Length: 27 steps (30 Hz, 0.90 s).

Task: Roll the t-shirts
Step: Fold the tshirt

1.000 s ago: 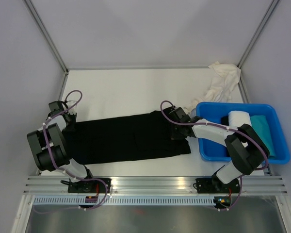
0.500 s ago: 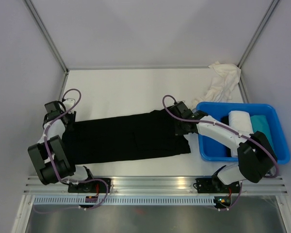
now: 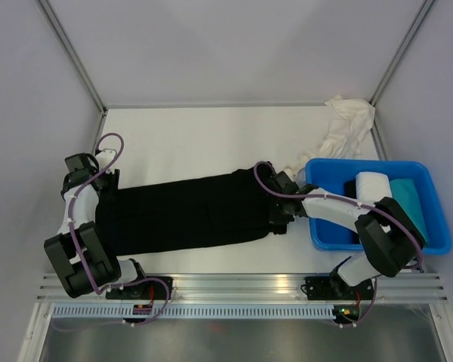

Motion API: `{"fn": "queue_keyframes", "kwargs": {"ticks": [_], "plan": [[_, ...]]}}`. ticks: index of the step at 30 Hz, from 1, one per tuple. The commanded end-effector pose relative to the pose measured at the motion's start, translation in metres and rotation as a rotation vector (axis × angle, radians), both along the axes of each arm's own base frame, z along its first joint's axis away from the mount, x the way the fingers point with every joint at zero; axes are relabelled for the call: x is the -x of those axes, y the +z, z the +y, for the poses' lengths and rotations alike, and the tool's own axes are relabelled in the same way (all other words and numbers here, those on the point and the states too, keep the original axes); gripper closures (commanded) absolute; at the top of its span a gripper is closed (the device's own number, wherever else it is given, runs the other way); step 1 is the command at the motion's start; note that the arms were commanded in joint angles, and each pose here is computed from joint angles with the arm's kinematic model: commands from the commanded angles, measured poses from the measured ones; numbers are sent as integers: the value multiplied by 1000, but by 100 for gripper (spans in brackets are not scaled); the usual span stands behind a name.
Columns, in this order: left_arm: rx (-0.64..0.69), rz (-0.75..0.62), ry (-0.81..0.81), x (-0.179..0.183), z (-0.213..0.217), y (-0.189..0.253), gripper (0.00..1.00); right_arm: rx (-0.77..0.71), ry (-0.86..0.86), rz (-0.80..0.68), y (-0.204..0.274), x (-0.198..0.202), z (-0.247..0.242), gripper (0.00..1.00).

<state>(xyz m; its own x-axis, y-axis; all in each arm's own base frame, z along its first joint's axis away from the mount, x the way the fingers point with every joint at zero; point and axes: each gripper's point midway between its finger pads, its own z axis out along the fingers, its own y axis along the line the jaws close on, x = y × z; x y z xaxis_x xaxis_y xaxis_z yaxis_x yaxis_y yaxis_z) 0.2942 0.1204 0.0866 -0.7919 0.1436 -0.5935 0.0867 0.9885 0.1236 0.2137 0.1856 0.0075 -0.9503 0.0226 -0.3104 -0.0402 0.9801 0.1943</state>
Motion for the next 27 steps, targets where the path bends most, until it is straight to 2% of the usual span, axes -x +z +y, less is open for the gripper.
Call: {"fn": "queue_keyframes", "kwargs": {"ticks": [1,3,4,6,7,9,10,12,13,17,20,21,25,27], "plan": [[20,-49,-6,-5,-4,20,52,47,-47,10,-33,-36,-11,100],[22,-48,-8,-4,-5,20,52,82,-66,-25,-29,-68,-16,100],[20,-49,-7,-4,-4,21,52,92,-83,-66,-23,-105,-15,100],[23,-48,-5,-4,-4,21,51,102,-103,-82,-16,-140,-14,100],[19,-49,-6,-5,-4,22,51,96,-112,-131,-4,-181,-8,100],[15,-45,1,-4,-3,22,51,125,-105,-140,7,-210,-4,100],[10,-47,-3,-4,-2,23,51,108,-103,-196,20,-246,11,100],[6,-48,-3,-4,-2,25,51,128,-91,-192,27,-267,15,100],[6,-47,-1,-4,-1,25,51,107,-102,-235,38,-295,21,99],[12,-46,-10,-3,-3,26,51,66,-100,-285,76,-317,23,100],[10,-39,-19,-2,-4,24,51,-11,-100,-314,90,-304,29,85],[13,-33,-16,-1,-4,22,51,-47,-113,-330,92,-304,33,77],[20,-11,-18,-1,-4,14,51,-79,-179,-249,57,-283,28,57],[9,1,-15,0,-2,12,51,-97,-222,-226,42,-283,25,53]]}}
